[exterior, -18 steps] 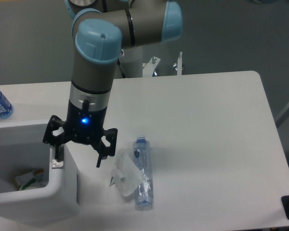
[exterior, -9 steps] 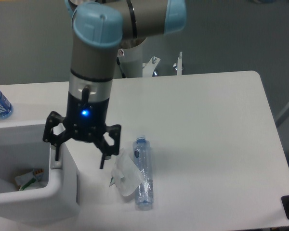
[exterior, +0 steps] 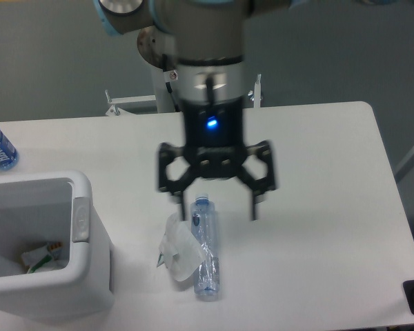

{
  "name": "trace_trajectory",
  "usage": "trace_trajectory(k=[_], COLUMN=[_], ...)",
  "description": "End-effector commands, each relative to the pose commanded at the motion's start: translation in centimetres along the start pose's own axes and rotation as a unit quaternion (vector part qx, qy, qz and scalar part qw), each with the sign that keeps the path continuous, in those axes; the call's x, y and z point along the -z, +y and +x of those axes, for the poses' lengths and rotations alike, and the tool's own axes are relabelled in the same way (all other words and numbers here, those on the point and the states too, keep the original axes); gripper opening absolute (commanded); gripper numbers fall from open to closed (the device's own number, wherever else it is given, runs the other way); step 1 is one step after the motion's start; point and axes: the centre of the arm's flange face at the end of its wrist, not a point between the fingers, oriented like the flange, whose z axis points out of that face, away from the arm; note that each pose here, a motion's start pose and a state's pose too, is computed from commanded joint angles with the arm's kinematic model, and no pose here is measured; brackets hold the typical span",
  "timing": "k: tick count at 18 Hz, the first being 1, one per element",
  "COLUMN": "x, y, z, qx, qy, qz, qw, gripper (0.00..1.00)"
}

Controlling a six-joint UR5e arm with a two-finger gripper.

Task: Open the trash can
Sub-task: 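Raise the gripper away from the opened trash can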

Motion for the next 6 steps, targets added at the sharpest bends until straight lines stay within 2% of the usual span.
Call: trace_trajectory(k=[2,6], x=[-0.5,-1.2], y=[2.1,4.9], z=[-1.8,-4.7], qx=[-0.051,-0.106], qy=[0.001,0.005], qz=[-0.037,-0.071], qw=[0.998,0.9918], gripper=[1.0,1.0])
